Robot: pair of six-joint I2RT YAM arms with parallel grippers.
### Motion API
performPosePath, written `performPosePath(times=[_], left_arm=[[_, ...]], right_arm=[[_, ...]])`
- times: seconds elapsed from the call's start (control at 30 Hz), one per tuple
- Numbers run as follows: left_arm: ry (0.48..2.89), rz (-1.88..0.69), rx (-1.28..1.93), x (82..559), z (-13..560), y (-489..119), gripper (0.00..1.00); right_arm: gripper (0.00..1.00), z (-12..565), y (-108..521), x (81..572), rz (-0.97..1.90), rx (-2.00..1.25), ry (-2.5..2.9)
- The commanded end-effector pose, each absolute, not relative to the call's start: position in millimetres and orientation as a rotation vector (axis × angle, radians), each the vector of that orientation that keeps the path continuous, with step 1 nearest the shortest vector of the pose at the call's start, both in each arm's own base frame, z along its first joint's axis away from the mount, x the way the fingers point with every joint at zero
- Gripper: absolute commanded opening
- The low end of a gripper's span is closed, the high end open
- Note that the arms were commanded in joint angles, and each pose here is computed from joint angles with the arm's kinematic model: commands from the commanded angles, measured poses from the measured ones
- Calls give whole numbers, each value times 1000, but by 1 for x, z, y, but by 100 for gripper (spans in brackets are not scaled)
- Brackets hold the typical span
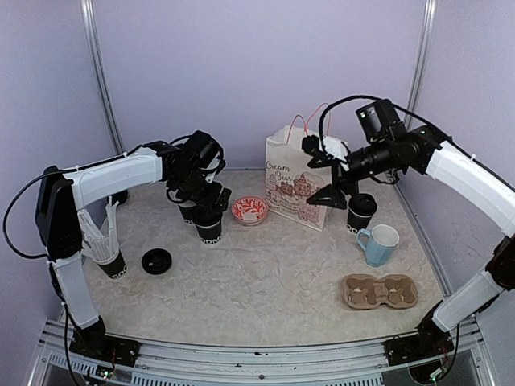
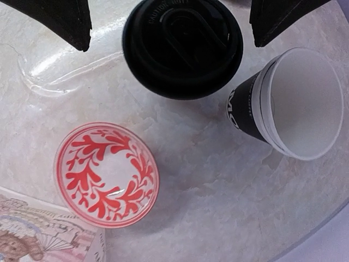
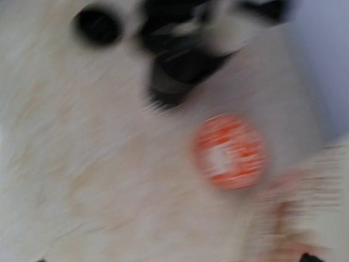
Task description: Pack the takeout coffee
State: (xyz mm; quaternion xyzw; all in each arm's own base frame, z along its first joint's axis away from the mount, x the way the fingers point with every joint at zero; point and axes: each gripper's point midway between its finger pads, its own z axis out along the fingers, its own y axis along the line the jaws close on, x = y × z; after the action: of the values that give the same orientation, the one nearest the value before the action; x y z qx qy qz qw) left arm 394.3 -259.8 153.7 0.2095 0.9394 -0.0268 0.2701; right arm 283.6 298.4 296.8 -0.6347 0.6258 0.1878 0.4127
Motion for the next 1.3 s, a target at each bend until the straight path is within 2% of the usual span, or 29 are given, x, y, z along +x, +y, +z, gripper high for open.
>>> performPosePath(times=[0.0, 0.1, 0.23, 0.43, 0.53, 0.7, 0.83, 0.9, 1.13, 1.27], left_arm=[[2298, -99, 638, 384, 240, -294, 99], [2094, -69, 679, 374, 285, -319, 99], [1936, -189, 703, 356, 323, -344, 99], [1926, -238, 715, 354, 301, -352, 99], [1822, -324, 817, 336, 302, -358, 99], [1721, -480, 690, 323, 318, -337, 99], [1673, -571, 726, 311, 331, -335, 99], [1682, -597, 753, 310, 328, -337, 96], [1749, -597, 794, 315, 308, -344, 86], [1762, -604, 807, 315, 305, -346, 85]], right_arm=[[99, 373, 266, 313, 478, -1399, 1510], [100, 410, 236, 352, 388, -1206, 1519], [99, 429, 198, 400, 277, -1024, 1548], [98, 405, 184, 460, 169, -953, 1679], [94, 393, 184, 484, 152, -929, 1725], [86, 369, 189, 522, 149, -931, 1767], [78, 358, 194, 545, 178, -926, 1780], [73, 350, 198, 552, 207, -937, 1789], [52, 322, 207, 559, 266, -989, 1828], [47, 310, 208, 558, 287, -1003, 1854]])
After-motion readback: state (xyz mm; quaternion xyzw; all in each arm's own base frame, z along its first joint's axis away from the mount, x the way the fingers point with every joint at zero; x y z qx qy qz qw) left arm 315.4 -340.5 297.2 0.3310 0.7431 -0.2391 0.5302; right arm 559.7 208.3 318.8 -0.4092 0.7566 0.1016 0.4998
